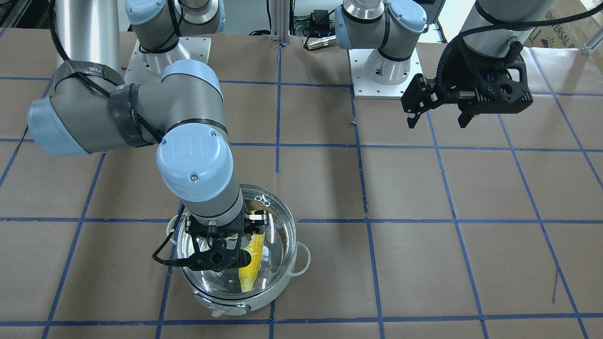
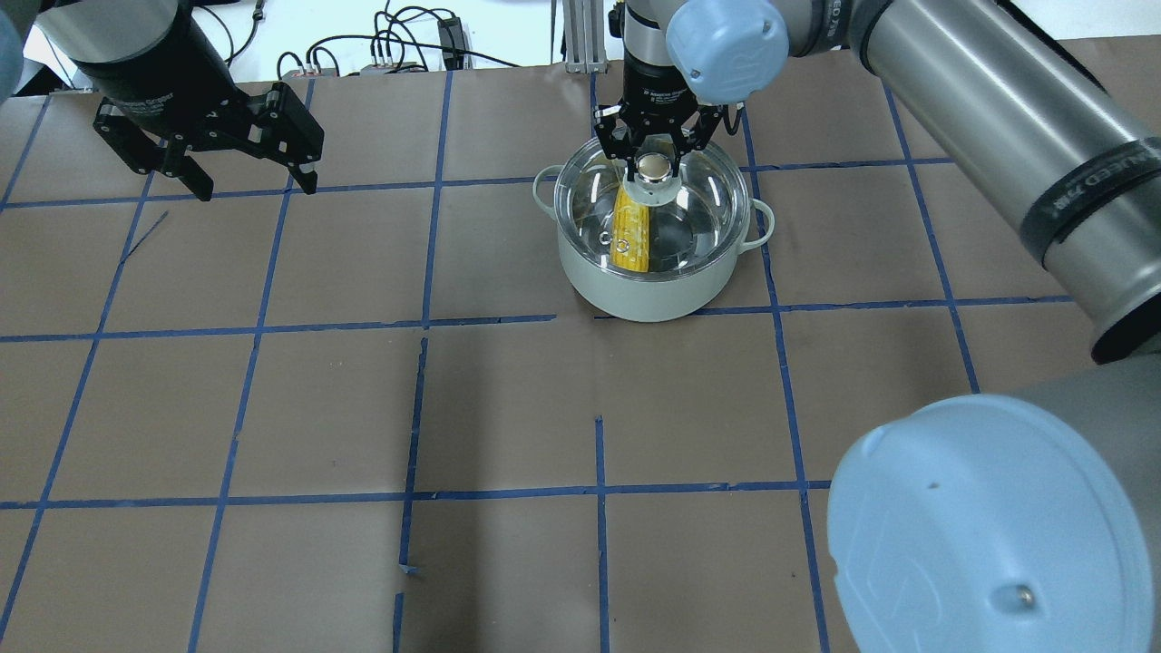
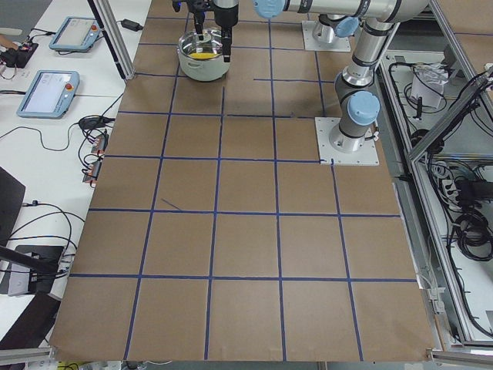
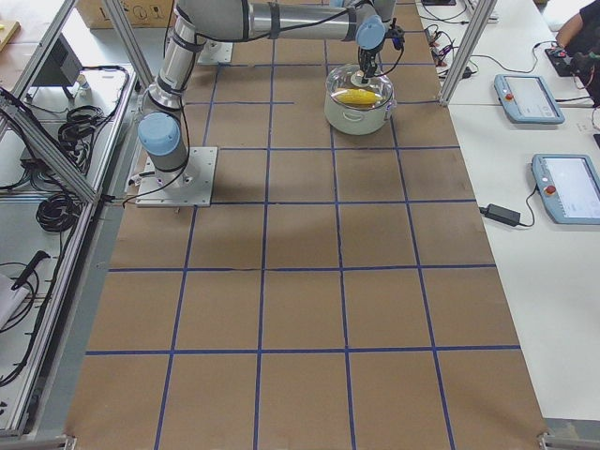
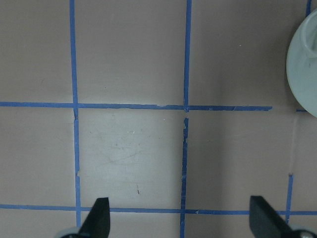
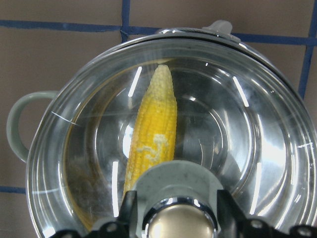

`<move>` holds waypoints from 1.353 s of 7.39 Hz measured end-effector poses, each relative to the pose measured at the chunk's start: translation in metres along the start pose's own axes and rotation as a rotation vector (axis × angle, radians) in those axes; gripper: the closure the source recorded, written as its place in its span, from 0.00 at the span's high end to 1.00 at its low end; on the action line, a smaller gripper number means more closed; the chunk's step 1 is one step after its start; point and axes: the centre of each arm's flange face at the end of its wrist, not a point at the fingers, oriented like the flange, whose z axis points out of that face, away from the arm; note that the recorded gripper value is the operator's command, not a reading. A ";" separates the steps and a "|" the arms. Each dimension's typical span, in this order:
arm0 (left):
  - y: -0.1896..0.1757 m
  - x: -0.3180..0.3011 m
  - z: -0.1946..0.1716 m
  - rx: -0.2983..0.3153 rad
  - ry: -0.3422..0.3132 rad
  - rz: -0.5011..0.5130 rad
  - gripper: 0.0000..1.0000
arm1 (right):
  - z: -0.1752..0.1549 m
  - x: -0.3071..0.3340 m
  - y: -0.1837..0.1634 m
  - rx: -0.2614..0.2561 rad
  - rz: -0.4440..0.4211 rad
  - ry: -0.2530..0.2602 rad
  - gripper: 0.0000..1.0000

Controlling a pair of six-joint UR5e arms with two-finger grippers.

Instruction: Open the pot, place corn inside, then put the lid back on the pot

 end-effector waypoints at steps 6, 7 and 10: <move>0.000 0.000 0.001 -0.002 -0.001 0.001 1.00 | -0.099 0.054 0.024 0.028 0.016 0.010 1.00; 0.000 0.000 0.001 -0.002 -0.001 0.002 1.00 | -0.121 0.079 0.046 0.026 0.041 0.012 1.00; 0.000 0.001 0.001 0.000 0.007 0.001 1.00 | -0.136 0.146 0.104 -0.014 0.099 0.013 1.00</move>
